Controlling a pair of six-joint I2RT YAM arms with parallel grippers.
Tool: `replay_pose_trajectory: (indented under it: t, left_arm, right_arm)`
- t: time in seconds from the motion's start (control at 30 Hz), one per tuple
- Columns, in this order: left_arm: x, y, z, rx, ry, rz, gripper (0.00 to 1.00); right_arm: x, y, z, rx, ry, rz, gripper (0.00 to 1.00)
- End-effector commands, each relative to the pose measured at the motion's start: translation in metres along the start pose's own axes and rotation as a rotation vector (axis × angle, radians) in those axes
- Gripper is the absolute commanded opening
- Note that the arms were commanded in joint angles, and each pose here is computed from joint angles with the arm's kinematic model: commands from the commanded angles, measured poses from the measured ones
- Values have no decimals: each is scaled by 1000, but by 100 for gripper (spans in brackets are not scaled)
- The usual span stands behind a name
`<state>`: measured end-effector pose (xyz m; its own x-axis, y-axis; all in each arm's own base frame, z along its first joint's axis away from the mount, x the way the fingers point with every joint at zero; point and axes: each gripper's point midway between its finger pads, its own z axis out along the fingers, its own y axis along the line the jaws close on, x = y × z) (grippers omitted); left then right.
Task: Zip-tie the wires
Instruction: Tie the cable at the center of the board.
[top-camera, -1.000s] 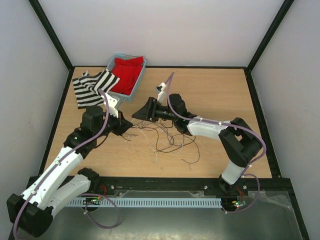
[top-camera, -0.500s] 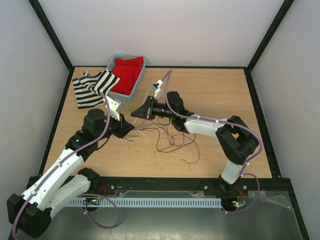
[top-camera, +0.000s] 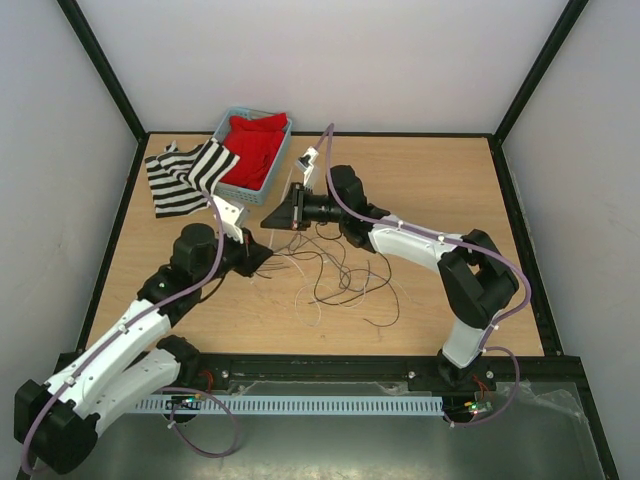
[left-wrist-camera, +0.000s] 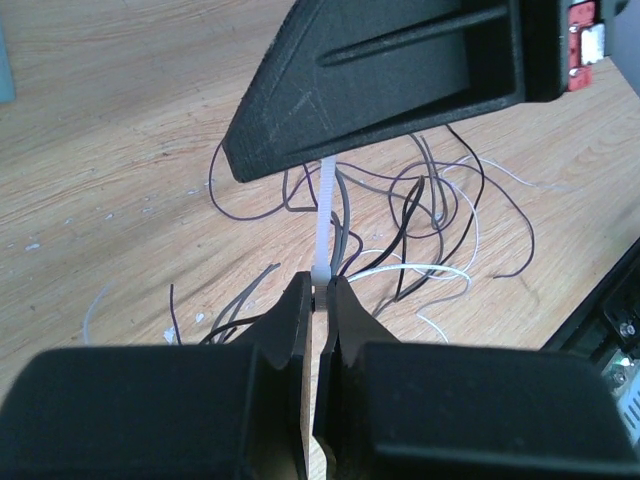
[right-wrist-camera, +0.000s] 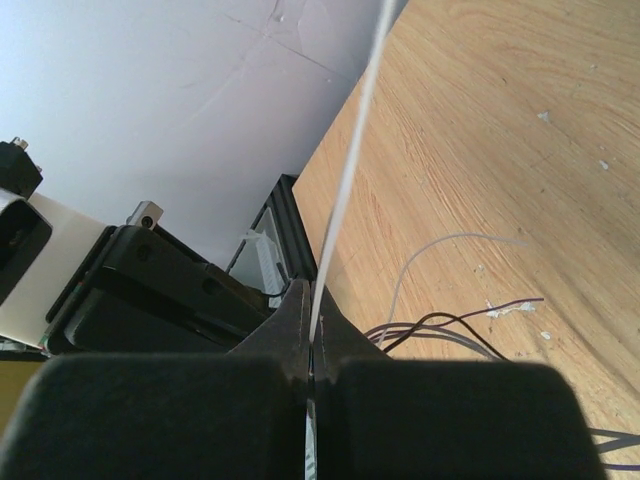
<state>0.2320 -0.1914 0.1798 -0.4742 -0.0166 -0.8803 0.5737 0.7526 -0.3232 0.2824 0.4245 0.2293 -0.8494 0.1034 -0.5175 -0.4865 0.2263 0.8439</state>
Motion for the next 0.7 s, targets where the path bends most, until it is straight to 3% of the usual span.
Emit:
replay_pose_trajectory:
  t: [0.0, 0.13, 0.47, 0.67]
  left_arm:
    - [31, 8, 0, -40, 128, -18, 0]
    - [18, 10, 6, -54, 122, 14, 2]
    - [-15, 7, 16, -48, 57, 48, 32]
    - [-26, 3, 16, -34, 28, 60, 43]
  right_arm:
    - [-27, 28, -11, -71, -76, -65, 0]
    - [-5, 23, -11, -75, -29, -44, 0]
    - [7, 30, -6, -92, -14, -32, 0]
    - [6, 32, -5, -97, -14, -34, 0]
